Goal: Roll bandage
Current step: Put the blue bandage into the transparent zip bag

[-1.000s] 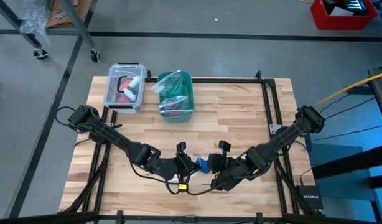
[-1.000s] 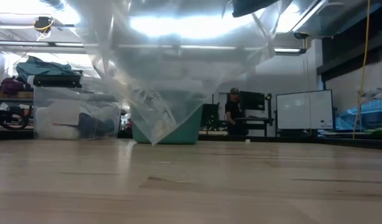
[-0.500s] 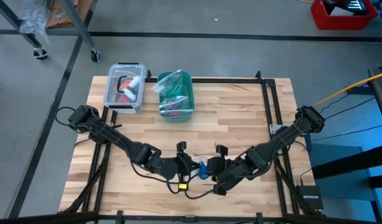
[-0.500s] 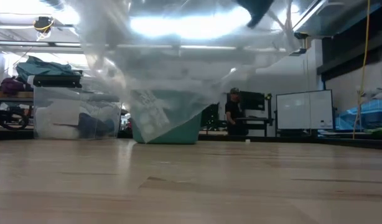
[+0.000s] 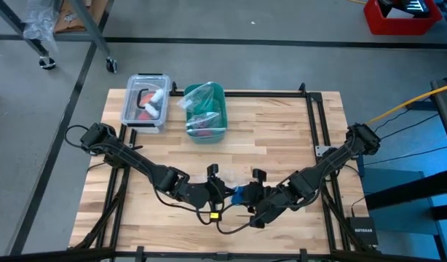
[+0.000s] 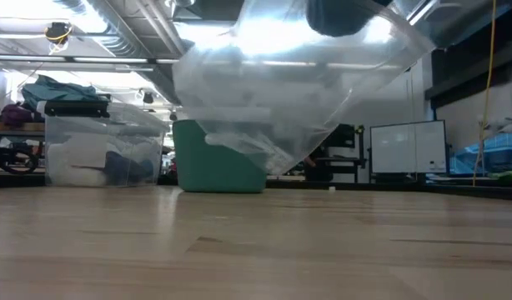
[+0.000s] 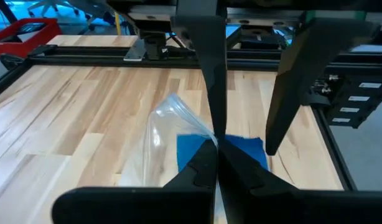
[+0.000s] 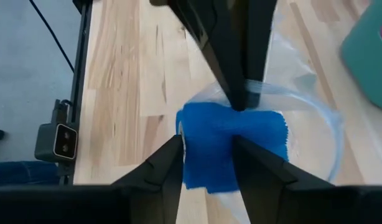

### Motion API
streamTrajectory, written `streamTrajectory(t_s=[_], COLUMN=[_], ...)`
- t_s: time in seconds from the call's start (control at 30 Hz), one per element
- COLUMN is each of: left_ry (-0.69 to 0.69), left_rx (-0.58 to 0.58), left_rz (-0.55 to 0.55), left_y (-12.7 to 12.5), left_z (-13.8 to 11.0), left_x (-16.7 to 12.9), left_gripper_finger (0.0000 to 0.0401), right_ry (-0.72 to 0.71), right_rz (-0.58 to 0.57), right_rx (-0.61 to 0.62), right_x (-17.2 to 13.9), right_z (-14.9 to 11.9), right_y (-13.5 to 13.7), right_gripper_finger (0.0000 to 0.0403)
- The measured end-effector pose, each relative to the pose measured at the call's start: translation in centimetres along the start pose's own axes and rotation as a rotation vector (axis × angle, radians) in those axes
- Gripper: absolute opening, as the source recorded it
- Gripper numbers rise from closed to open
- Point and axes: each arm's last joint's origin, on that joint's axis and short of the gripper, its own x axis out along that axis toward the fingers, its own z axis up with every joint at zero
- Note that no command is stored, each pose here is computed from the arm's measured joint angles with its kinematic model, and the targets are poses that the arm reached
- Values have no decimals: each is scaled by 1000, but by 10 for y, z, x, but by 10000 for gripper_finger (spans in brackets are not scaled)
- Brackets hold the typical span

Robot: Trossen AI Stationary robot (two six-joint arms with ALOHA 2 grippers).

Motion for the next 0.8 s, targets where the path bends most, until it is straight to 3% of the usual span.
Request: streamTrajectory(t_s=[0.53, 0.8], left_ry=[-6, -90], left_rx=[-29, -68], left_rz=[-61, -81], left_y=[-9, -11], left_z=[0, 10], left_x=[-6, -7], left_gripper_finger=[0, 0], right_ry=[-140, -211], right_rz=[-121, -54], right_rx=[83, -79], right_x=[-23, -64], right_z=[11, 14], right_y=[-14, -17], right_gripper_finger=[140, 140])
